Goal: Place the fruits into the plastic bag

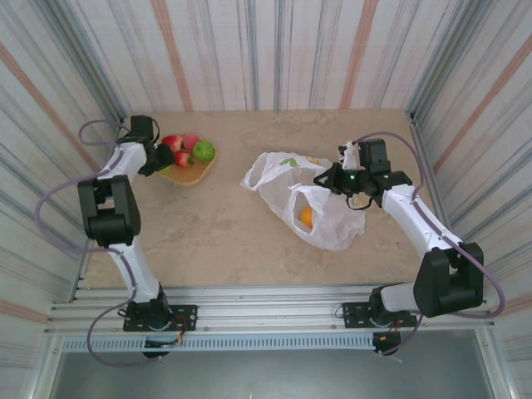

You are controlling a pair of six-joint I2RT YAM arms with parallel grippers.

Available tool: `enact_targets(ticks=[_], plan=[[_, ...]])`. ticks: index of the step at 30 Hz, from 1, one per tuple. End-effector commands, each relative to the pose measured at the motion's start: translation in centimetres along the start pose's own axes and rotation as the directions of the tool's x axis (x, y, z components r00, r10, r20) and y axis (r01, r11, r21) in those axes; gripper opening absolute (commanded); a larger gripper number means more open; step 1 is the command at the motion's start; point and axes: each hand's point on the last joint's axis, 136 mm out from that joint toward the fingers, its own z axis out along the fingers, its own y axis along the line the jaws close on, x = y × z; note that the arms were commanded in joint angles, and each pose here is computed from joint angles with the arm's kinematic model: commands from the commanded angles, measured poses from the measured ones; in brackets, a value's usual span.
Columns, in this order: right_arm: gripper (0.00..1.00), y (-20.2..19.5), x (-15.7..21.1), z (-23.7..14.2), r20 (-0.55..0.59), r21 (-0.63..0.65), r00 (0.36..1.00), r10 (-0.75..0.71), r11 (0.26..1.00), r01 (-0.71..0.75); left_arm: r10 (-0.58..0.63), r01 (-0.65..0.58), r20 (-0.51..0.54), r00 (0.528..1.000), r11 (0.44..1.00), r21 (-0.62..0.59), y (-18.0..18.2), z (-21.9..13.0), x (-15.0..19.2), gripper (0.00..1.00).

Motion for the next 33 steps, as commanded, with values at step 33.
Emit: enact_targets(ticks=[33], plan=[[0.00,0.8,0.5,-0.7,0.005,-0.008,0.999,-0.034,0.999,0.034,0.625,-0.583,0.281,0.728,0.349,0.734,-31.7,-19.3,25.4,0.59]])
